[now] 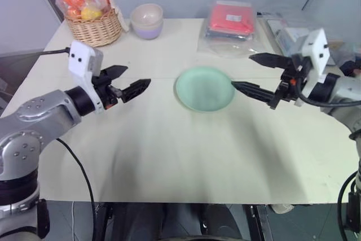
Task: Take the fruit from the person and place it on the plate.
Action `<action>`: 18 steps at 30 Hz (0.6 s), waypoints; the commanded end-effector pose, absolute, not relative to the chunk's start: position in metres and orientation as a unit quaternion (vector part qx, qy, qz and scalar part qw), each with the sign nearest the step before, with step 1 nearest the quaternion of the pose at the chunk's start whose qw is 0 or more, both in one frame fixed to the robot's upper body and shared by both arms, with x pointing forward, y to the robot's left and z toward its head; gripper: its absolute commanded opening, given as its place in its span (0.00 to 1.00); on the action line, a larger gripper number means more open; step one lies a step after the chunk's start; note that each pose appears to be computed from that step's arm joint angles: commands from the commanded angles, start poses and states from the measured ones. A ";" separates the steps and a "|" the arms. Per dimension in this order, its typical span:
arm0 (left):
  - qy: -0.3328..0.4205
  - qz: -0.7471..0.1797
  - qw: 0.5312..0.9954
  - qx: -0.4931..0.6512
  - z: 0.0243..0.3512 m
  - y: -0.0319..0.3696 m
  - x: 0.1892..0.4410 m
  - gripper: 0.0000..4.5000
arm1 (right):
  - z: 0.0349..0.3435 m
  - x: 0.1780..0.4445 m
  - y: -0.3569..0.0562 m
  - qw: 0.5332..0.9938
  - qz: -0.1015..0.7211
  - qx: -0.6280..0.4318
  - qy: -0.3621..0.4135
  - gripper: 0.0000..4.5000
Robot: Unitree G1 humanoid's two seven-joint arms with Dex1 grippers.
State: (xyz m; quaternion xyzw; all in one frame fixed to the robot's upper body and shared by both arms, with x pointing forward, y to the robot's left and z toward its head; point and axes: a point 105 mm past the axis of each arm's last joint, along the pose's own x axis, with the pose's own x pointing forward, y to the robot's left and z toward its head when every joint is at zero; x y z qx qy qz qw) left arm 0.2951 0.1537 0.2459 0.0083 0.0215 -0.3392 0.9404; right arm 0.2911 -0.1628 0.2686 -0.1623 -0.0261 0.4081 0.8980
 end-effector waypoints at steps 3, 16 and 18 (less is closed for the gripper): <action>-0.001 -0.350 0.937 0.011 0.254 0.148 0.295 1.00 | 0.282 0.285 -0.166 0.898 0.398 -0.179 -0.051 0.99; -0.002 -0.363 0.932 0.009 0.254 0.144 0.297 1.00 | 0.280 0.283 -0.169 0.902 0.390 -0.180 -0.045 0.99; -0.003 -0.364 0.931 0.008 0.255 0.143 0.297 1.00 | 0.280 0.283 -0.169 0.902 0.390 -0.180 -0.045 0.99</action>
